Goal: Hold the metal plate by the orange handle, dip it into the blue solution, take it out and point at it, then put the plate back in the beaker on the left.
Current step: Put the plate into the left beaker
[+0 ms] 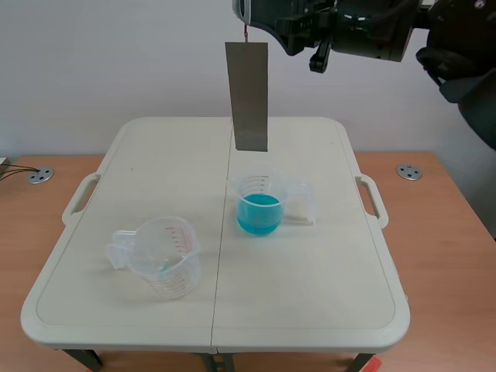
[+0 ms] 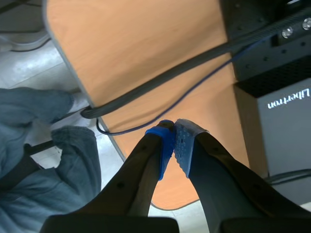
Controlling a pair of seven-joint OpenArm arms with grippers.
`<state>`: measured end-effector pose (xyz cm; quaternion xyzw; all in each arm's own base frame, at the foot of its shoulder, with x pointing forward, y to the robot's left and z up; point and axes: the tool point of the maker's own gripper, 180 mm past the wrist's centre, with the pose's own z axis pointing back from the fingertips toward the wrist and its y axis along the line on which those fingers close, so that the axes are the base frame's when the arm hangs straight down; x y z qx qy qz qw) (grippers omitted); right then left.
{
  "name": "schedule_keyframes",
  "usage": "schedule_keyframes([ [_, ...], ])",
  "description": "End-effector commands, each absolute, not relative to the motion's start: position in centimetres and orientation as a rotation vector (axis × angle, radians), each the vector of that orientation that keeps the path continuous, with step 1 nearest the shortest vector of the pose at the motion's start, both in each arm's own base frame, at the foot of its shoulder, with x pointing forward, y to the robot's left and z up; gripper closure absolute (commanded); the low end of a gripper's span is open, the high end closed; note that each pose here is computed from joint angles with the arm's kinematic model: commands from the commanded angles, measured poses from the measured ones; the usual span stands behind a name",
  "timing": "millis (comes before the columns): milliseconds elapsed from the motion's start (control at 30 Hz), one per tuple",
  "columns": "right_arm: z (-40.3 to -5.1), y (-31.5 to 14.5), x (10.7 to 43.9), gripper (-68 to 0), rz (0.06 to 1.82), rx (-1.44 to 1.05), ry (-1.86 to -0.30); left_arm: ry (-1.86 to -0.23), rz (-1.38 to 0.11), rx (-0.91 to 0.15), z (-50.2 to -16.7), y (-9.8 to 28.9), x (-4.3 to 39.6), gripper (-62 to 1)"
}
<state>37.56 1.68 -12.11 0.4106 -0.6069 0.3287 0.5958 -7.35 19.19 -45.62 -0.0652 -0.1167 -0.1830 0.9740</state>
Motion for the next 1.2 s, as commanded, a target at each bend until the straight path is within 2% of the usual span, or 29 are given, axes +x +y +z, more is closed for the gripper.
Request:
schedule_keyframes([
  [0,-9.9,2.2,37.3,-1.3,0.801,0.984,-1.462,-0.251,-0.368,-0.139,-45.4,18.8,-7.0,-1.5],
  [667,-8.9,6.7,32.7,-1.3,0.951,1.118,-1.424,-0.258,-0.371,-0.132,-45.7,18.9,-6.2,-1.5],
  [1167,-10.5,9.4,30.0,-1.3,1.004,1.216,-1.322,-0.253,-0.373,-0.127,-45.8,19.0,-5.9,-1.5],
])
